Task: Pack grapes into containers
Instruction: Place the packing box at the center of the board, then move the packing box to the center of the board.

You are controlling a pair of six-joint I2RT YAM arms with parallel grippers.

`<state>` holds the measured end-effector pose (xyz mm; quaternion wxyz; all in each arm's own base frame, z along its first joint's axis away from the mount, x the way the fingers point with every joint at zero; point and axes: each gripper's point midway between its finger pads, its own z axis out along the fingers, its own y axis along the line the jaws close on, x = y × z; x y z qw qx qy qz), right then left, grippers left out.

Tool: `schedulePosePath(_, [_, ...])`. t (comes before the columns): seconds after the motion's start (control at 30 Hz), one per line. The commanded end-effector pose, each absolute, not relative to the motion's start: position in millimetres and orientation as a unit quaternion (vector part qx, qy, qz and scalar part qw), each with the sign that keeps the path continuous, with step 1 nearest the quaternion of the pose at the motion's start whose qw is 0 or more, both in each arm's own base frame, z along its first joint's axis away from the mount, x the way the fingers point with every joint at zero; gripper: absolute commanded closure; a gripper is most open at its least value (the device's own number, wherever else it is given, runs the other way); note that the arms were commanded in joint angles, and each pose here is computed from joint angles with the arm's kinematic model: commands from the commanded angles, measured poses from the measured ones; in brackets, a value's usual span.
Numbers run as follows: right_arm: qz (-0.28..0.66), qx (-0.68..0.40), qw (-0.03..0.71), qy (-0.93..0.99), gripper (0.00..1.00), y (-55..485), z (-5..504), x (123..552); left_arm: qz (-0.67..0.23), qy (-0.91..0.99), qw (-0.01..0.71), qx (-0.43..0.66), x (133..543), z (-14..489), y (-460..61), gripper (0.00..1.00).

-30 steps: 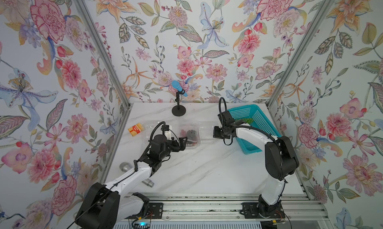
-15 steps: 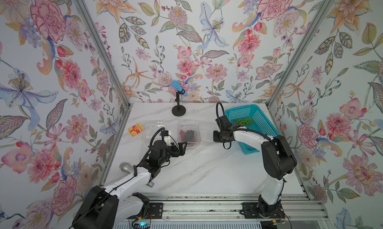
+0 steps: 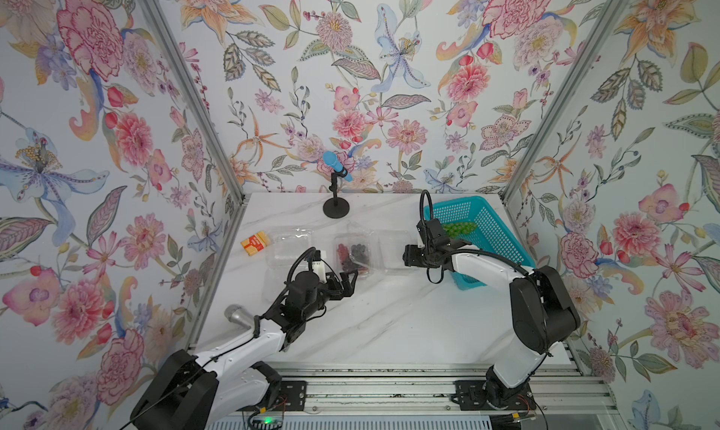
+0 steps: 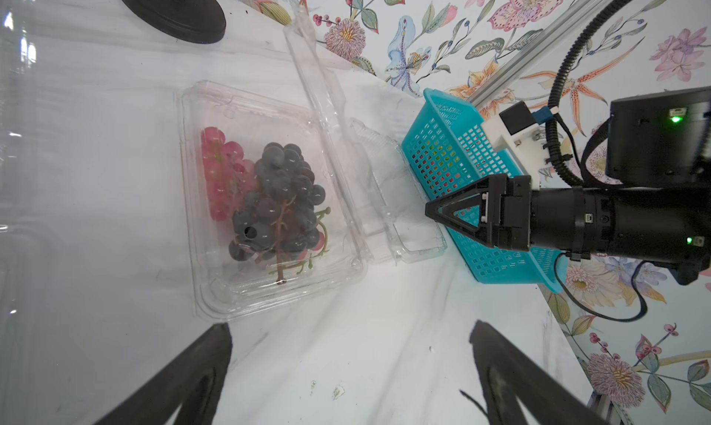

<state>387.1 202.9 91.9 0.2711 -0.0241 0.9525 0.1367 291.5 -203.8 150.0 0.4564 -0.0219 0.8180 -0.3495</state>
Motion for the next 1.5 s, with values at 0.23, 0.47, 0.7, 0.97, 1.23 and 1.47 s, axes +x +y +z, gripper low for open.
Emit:
schedulePosePath(0.23, [0.185, -0.039, 0.304, 0.934, 0.0, 217, 115, 377, -0.385, 0.8, 0.457, -0.054, 280, 146, -218, 0.0])
schedulePosePath(0.47, [0.189, -0.031, 0.297, 0.936, 0.0, 200, 108, 370, -0.408, 0.788, 0.458, -0.064, 285, 151, -240, 0.0])
schedulePosePath(0.7, [0.182, -0.027, 0.31, 0.933, 0.0, 181, 114, 360, -0.401, 0.802, 0.435, -0.082, 291, 138, -248, 0.0])
schedulePosePath(0.97, [0.181, -0.02, 0.318, 0.93, 0.0, 166, 113, 352, -0.396, 0.805, 0.431, -0.096, 299, 125, -252, 0.0])
schedulePosePath(1.23, [0.188, -0.008, 0.32, 0.929, 0.0, 160, 112, 345, -0.369, 0.813, 0.441, -0.095, 327, 116, -253, 0.0])
schedulePosePath(1.47, [0.188, -0.003, 0.324, 0.927, 0.0, 155, 113, 339, -0.333, 0.827, 0.441, -0.101, 361, 99, -242, 0.0])
